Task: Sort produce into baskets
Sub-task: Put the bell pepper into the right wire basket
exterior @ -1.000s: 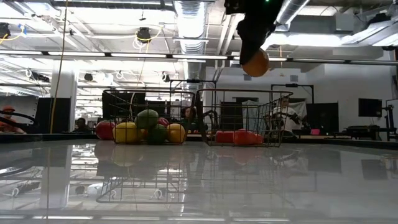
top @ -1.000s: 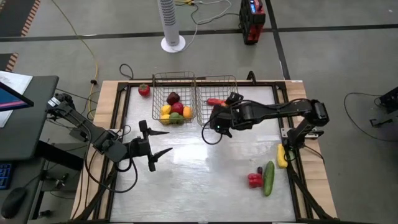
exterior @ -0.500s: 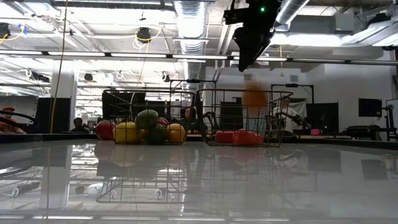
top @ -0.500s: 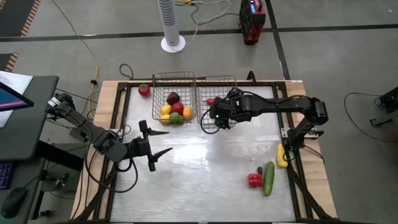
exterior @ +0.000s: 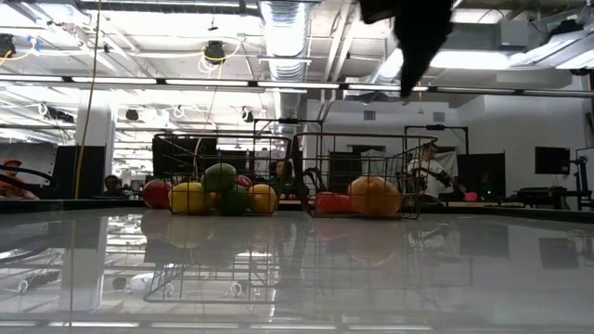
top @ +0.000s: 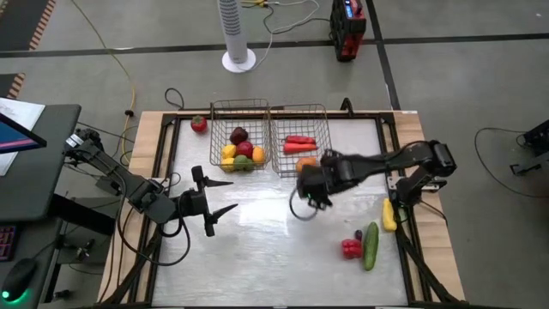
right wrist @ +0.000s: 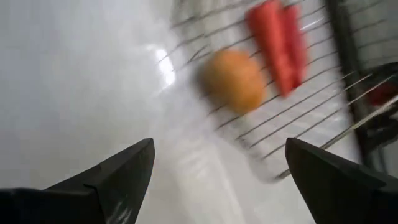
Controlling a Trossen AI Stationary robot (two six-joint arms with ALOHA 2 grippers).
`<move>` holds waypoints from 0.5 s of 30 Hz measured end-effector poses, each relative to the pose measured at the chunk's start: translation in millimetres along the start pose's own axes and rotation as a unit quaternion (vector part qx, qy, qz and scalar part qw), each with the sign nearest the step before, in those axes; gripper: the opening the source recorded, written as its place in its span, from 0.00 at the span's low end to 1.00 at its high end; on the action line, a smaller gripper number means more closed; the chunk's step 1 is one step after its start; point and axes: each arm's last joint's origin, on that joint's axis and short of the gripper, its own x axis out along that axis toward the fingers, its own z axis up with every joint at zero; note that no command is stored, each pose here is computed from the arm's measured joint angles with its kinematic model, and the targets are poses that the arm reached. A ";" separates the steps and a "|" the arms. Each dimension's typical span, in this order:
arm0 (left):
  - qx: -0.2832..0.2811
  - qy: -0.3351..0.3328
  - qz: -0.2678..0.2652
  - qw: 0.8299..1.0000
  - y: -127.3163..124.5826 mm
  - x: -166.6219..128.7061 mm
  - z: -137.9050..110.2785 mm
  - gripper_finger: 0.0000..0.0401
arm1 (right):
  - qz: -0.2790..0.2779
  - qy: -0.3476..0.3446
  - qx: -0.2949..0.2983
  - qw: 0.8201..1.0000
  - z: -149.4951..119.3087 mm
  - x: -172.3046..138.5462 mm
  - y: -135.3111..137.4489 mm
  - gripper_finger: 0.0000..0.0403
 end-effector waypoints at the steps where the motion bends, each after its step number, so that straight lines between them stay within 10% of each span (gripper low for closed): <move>1: 0.000 0.000 0.000 1.000 0.0 0.0 0.0 0.67 | 0.014 0.008 -0.002 1.000 -4.6 -3.2 7.9 0.96; 15: 0.001 0.014 -0.001 1.000 -0.4 -0.1 -3.9 0.67 | 0.104 0.002 -0.008 0.995 -104.5 -33.7 120.8 0.96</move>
